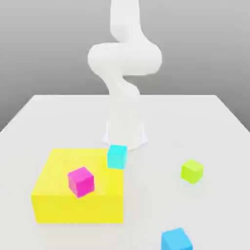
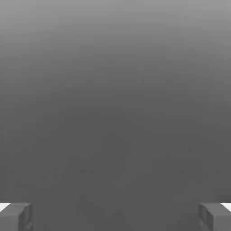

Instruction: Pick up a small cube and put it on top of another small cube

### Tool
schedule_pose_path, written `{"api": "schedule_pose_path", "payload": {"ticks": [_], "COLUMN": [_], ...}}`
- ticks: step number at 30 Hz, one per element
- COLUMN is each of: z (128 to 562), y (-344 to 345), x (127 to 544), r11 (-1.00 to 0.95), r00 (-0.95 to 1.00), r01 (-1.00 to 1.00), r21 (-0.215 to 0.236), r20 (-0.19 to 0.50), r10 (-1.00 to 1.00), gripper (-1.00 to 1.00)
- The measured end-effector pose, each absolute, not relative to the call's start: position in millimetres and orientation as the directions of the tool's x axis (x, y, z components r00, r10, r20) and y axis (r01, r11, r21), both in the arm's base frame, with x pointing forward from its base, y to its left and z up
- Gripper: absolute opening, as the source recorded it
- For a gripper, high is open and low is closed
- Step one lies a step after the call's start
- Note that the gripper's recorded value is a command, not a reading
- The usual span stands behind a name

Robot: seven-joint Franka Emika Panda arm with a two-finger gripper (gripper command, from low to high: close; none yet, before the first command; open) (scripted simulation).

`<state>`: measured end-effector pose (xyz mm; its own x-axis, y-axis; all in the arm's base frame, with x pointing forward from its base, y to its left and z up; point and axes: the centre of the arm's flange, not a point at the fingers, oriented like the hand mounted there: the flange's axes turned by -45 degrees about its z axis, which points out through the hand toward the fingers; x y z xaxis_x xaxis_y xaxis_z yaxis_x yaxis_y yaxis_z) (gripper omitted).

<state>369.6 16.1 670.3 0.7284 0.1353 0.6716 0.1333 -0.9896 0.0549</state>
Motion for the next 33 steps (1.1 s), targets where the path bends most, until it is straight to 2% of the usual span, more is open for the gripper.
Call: {"api": "schedule_pose_path", "payload": {"ticks": [3, 7, 10, 14, 19, 25, 30, 33], "z": [617.6, 548.2, 495.8, 427.1, 345.9, 259.8, 202.6, 187.3], "y": [42.0, 81.0, 111.8, 151.2, 191.7, 219.2, 221.2, 222.6], "x": [391.5, 406.0, 406.3, 393.1, 357.3, 293.9, 236.1, 229.9], "r11": [-0.939, -0.813, -0.676, -0.442, -0.097, 0.333, 0.631, 0.671], "r00": [0.728, 0.658, 0.557, 0.366, 0.061, -0.341, -0.631, -0.671], "r01": [0.319, 0.55, 0.704, 0.866, 0.974, 0.936, 0.776, 0.742], "r21": [0.124, 0.189, 0.219, 0.231, 0.204, 0.116, 0.018, 0.005], "r20": [0.603, 0.502, 0.419, 0.308, 0.179, 0.059, 0.005, 0.004], "r10": [0.327, 0.562, 0.717, 0.878, 0.982, 0.938, 0.776, 0.742], "gripper": [0.0, 0.0, 0.0, 0.0, 0.0, 0.0, 0.0, 0.0]}}
